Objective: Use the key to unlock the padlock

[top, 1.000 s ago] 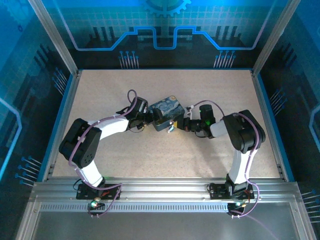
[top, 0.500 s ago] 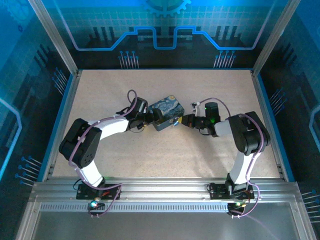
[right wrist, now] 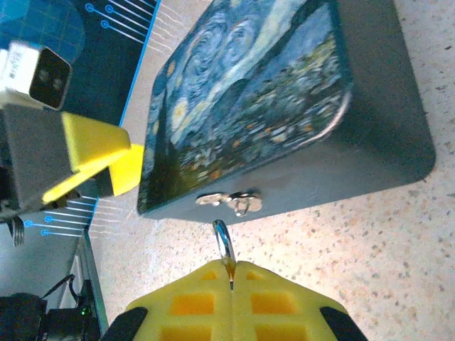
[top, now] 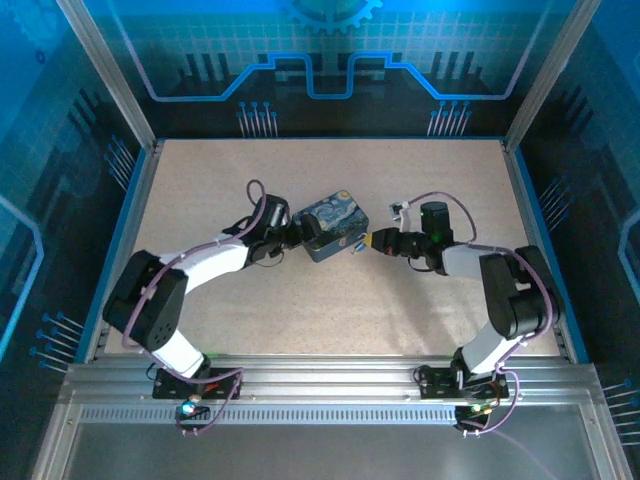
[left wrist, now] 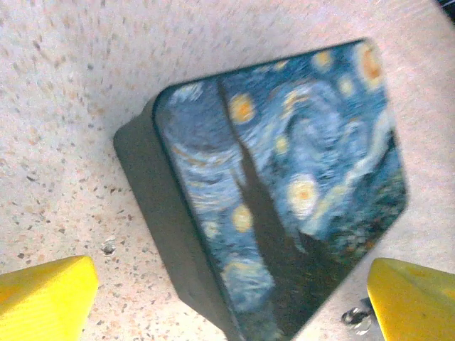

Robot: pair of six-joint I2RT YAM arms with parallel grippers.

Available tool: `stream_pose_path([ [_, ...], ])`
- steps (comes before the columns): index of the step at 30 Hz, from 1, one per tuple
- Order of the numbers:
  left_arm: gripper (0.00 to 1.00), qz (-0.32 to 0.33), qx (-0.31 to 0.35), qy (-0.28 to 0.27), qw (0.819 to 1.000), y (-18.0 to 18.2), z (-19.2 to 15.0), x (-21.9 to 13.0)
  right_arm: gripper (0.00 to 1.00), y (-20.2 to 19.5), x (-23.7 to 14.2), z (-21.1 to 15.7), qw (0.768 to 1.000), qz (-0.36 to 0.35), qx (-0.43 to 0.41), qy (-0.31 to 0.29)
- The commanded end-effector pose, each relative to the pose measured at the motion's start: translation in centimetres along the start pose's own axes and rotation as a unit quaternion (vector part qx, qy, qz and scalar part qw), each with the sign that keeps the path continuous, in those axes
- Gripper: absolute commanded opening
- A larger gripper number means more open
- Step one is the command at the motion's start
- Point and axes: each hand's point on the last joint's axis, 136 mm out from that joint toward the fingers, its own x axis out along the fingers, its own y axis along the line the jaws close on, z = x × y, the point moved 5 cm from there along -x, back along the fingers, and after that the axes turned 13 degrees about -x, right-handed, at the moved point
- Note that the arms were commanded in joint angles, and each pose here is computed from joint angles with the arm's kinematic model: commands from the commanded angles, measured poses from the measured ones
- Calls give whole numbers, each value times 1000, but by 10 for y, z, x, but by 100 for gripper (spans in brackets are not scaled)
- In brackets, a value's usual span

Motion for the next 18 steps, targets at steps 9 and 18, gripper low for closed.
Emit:
stream_pose_path([
  [9,99,-30,46,-130,990,-4,23,-72,3,36,-43,-44,994,-25,9,105],
  [18,99,-68,68,-154,983,0,18,-86,3,55,-37,-88,978,-23,50,200],
])
